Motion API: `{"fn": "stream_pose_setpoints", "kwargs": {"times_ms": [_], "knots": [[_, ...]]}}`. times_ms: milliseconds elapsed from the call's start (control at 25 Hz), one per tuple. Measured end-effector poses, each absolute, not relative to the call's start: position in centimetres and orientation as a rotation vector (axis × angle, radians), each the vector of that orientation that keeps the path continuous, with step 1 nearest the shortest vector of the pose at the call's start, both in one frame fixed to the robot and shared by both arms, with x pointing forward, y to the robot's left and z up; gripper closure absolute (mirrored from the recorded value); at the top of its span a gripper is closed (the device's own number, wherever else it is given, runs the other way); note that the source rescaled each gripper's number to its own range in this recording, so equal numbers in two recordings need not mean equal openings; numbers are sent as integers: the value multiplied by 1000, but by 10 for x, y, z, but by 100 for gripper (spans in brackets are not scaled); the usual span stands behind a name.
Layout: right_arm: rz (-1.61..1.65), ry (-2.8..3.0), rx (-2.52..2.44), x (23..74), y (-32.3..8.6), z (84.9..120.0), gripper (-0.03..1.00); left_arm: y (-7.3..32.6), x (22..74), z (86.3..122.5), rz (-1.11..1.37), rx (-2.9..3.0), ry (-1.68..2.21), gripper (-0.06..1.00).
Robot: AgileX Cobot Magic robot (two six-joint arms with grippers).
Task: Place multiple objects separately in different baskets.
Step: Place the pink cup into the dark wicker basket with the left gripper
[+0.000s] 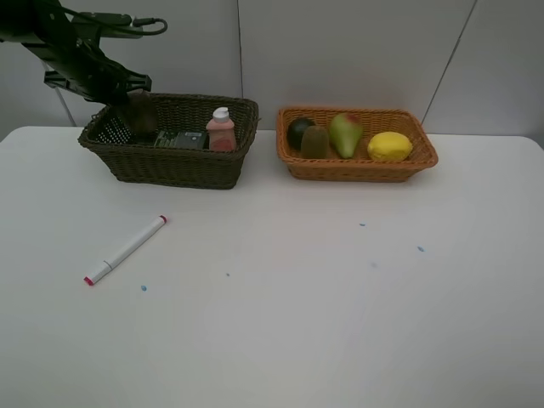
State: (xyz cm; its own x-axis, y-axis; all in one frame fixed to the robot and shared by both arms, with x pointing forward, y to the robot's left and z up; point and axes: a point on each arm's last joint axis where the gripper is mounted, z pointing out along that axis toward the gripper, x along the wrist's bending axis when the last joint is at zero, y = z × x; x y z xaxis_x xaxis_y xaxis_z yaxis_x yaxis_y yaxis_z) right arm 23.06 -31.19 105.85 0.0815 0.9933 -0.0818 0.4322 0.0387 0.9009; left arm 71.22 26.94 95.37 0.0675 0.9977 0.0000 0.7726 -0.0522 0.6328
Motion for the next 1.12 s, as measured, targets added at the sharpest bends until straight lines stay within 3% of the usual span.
{"fn": "stream_pose_setpoints", "kwargs": {"times_ms": [320,400,480,600,640,720,1120], "knots": [[845,1476,1521,231,-312,1058,-3,270,711,952,617,1902,1764,94],[845,1476,1521,231,-312,1058,-3,270,710,952,613,1912,1768,90],[845,1476,1521,231,-312,1058,-3,270,710,951,611,1913,1769,69],[845,1476,1521,231,-312,1058,-3,270,711,952,619,1908,1763,19],[845,1476,1521,231,-312,1058,-3,270,711,952,621,1907,1762,8],[845,1476,1521,231,-312,1058,-3,270,711,952,623,1904,1760,-1],[845,1476,1521,231,-312,1058,-3,270,711,952,622,1903,1760,-5]]}}
